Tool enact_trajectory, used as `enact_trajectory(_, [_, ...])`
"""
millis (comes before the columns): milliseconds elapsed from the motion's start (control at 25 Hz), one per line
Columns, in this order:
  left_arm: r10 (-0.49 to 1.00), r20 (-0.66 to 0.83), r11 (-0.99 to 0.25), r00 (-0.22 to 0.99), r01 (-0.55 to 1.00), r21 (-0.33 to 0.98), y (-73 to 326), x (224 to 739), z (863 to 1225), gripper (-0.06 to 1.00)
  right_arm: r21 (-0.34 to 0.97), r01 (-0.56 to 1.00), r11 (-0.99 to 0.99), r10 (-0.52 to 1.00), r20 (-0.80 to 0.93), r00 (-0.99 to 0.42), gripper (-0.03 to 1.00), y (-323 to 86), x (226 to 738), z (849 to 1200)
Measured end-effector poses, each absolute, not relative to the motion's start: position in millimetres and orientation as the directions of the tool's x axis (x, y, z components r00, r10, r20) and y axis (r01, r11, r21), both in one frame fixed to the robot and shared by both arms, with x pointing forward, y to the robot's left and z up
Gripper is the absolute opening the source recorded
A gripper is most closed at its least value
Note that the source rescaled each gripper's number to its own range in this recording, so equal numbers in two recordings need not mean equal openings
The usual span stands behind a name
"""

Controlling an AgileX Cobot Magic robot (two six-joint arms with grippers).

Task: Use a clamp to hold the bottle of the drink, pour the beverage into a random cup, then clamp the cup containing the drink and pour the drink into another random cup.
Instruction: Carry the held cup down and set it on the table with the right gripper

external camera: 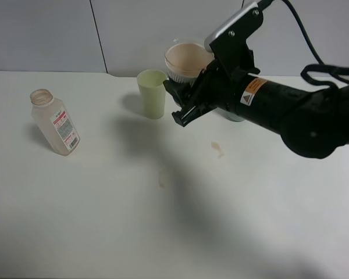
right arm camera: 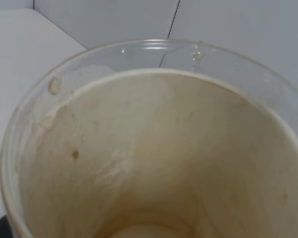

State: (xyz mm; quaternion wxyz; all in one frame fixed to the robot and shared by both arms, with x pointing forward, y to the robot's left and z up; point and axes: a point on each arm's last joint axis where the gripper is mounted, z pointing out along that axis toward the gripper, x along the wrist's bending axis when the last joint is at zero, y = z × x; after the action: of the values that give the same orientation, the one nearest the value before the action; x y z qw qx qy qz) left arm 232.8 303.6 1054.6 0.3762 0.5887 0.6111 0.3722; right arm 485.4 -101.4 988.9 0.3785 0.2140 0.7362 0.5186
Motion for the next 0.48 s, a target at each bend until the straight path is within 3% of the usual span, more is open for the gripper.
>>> enact_trajectory(280, [0.999,-0.021,0.029,-0.024,0.439,0.898,304,233,1055,1.00,0.936,0.051,0.347,0.752,-0.245,-0.612,0.00,-107,484,931])
enact_trajectory(480, [0.999,-0.021,0.029,-0.024,0.439,0.898,304,233,1055,1.00,0.936,0.049,0.348,0.761,-0.251,-0.598,0.00,-105,489,902])
